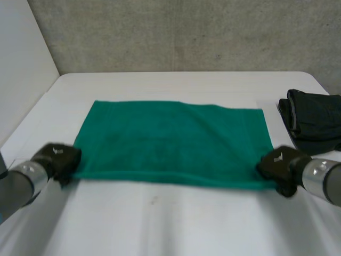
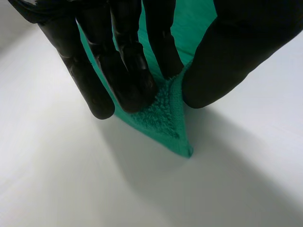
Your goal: Fold the laundry.
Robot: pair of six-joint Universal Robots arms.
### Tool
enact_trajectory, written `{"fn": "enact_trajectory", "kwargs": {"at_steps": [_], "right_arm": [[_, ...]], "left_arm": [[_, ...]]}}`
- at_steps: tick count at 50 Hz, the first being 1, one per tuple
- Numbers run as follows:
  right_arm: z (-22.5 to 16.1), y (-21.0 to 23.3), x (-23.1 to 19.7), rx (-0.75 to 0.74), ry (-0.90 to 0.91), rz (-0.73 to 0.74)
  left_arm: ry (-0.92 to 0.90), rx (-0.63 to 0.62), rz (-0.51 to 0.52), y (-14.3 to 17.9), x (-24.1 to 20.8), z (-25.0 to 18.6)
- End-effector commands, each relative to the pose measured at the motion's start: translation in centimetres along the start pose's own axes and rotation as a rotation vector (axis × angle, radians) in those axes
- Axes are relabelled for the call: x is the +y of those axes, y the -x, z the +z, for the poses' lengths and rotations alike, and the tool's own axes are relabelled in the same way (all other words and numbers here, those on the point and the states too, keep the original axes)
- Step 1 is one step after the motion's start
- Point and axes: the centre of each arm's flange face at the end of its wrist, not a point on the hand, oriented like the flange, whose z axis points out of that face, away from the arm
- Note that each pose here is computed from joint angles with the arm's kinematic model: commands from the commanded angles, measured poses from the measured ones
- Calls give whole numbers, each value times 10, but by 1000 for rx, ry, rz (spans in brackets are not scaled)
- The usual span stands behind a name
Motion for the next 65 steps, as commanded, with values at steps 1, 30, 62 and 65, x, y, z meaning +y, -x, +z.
{"fn": "enact_trajectory", "kwargs": {"at_steps": [1,30,62,65], "right_arm": [[-38,19,4,-222,169,-109],[111,-76,-64,467,-163,-138],[56,-87,-65,432,-305,254],[56,-77,-34,317,-205,351]], "left_arm": [[228,187,206,-27,15,-58],[-434,-353,442,-17,-86,131],[-699,-402,312,-41,-104,71],[-656,-319,213,-46,-93,49]]}}
